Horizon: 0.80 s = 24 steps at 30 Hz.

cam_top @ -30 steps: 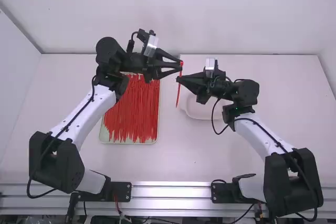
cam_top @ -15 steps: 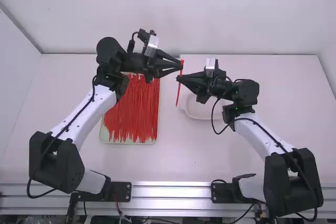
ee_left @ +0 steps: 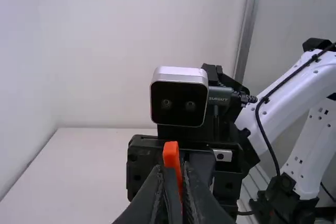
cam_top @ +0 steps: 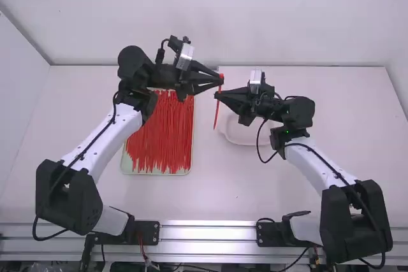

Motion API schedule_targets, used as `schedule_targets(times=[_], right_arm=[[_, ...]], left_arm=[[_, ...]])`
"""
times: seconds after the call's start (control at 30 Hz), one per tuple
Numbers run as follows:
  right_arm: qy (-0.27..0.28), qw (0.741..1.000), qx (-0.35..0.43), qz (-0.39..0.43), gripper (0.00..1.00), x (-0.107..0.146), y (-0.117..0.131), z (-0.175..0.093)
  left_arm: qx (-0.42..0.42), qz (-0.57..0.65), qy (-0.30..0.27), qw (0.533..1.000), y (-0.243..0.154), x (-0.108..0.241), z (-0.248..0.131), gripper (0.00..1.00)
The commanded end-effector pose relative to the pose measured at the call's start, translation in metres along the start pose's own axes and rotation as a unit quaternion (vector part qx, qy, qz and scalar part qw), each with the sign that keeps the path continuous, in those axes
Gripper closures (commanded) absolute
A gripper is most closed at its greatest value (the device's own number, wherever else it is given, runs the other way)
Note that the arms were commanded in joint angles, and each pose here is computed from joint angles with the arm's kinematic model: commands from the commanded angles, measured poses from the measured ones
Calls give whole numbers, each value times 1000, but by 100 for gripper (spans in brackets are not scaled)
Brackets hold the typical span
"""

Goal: Fasten the cable tie

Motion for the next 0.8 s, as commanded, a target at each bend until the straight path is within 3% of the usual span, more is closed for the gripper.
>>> schedule_targets(times=[0.0, 0.17, 0.7, 0.73, 0.77], right_arm=[[-6, 1000, -3, -13, 100, -10, -2, 2], [-5, 1000, -3, -13, 100, -10, -1, 2], [-5, 1000, -3, -13, 100, -10, -1, 2], [-5, 1000, -3, -13, 97, -10, -1, 2], [-5, 1000, -3, -13, 83, -10, -1, 2]], left_arm=[[1, 12, -4, 1000, -2, -9, 2, 90], [4, 12, -5, 1000, -3, -9, 4, 96], [0, 8, -3, 1000, -1, -7, 2, 98], [1, 7, -3, 1000, -1, -7, 2, 98], [1, 6, -3, 1000, -1, -7, 3, 98]])
Point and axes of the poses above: each hand's point on the last joint's axis, 136 mm out from that joint toward the fingers, its own z axis out along the fingers, its own y axis along the line the jaws close on, x = y × z, the point moved 5 cm from there along -z, back along the fingers, and after that the axes turned 7 degrees about z, right-handed, at the moved point
